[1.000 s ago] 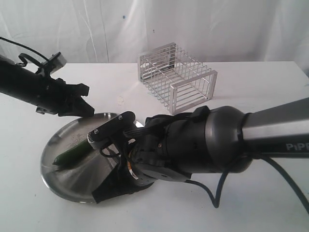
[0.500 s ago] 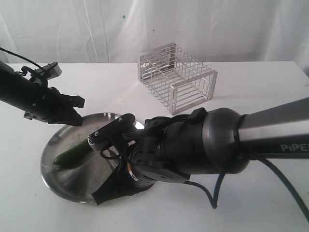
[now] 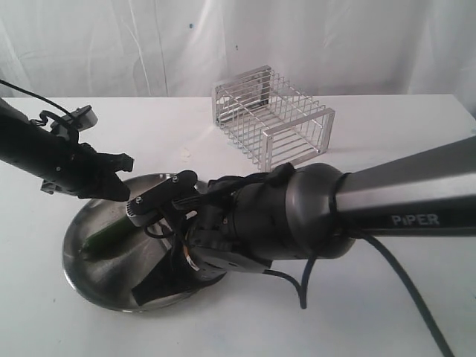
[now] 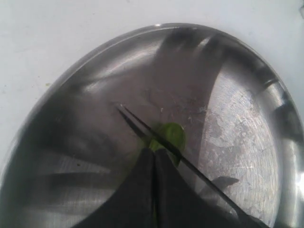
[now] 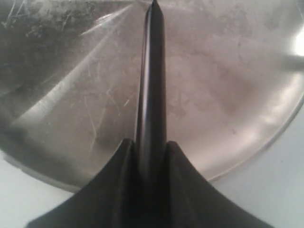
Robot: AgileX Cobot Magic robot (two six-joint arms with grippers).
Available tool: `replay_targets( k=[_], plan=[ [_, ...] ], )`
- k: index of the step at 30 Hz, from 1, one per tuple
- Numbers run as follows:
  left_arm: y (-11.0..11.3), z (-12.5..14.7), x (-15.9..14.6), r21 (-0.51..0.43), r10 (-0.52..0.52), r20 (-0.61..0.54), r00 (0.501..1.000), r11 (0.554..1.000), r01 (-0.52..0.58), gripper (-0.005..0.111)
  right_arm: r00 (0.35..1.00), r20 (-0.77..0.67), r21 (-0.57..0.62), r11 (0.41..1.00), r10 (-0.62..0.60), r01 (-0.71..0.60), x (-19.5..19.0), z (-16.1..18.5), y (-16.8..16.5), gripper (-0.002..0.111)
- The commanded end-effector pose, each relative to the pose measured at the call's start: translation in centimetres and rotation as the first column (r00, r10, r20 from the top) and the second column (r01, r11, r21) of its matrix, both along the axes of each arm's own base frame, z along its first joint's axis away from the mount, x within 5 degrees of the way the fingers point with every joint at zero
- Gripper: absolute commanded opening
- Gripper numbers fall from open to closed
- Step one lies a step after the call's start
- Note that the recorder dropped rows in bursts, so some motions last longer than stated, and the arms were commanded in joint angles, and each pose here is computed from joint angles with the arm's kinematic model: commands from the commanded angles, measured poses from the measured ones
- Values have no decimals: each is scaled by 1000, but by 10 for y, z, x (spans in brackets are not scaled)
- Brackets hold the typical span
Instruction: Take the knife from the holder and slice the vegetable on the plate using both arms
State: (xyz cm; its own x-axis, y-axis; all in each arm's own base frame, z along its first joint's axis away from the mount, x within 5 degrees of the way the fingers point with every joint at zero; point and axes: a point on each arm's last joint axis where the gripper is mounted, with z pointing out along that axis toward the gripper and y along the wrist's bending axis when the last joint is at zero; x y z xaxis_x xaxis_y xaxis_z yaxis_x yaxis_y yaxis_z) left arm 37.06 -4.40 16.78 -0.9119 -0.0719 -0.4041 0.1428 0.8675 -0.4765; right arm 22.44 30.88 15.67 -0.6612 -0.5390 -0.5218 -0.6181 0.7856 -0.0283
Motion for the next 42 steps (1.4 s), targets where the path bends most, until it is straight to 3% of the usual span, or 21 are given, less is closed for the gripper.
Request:
replay_targets(
  k=[1,8,14,18,27,36,42],
  plan=[
    [-3,0,-2,-29,2,-15,1000,1000,-3,0,1000,11,-33,999,13,-12,5,-1,5,0],
    [-3,1,0,-36,30,-3,1000,999,-30,0,999,-25,-128,991,25,-28,6,4,3,0],
    [-1,-3,7,-41,89,17,996,995,-88,0,999,-18,-127,991,40,-42,7,8,5,0],
    [-9,-12,12,-66,17,0,1000,998,-17,0,999,-17,-120,992,38,-40,8,9,6,0],
    [-13,-22,22,-102,-5,-12,1000,995,4,0,999,-20,-111,993,36,-38,8,10,7,0],
    [-14,-51,19,-99,-60,-95,994,994,50,0,999,-41,-134,991,16,-22,6,8,4,0],
    [-14,-52,19,-92,-70,-99,993,994,61,0,999,-52,-146,989,6,-14,6,8,3,0]
  ],
)
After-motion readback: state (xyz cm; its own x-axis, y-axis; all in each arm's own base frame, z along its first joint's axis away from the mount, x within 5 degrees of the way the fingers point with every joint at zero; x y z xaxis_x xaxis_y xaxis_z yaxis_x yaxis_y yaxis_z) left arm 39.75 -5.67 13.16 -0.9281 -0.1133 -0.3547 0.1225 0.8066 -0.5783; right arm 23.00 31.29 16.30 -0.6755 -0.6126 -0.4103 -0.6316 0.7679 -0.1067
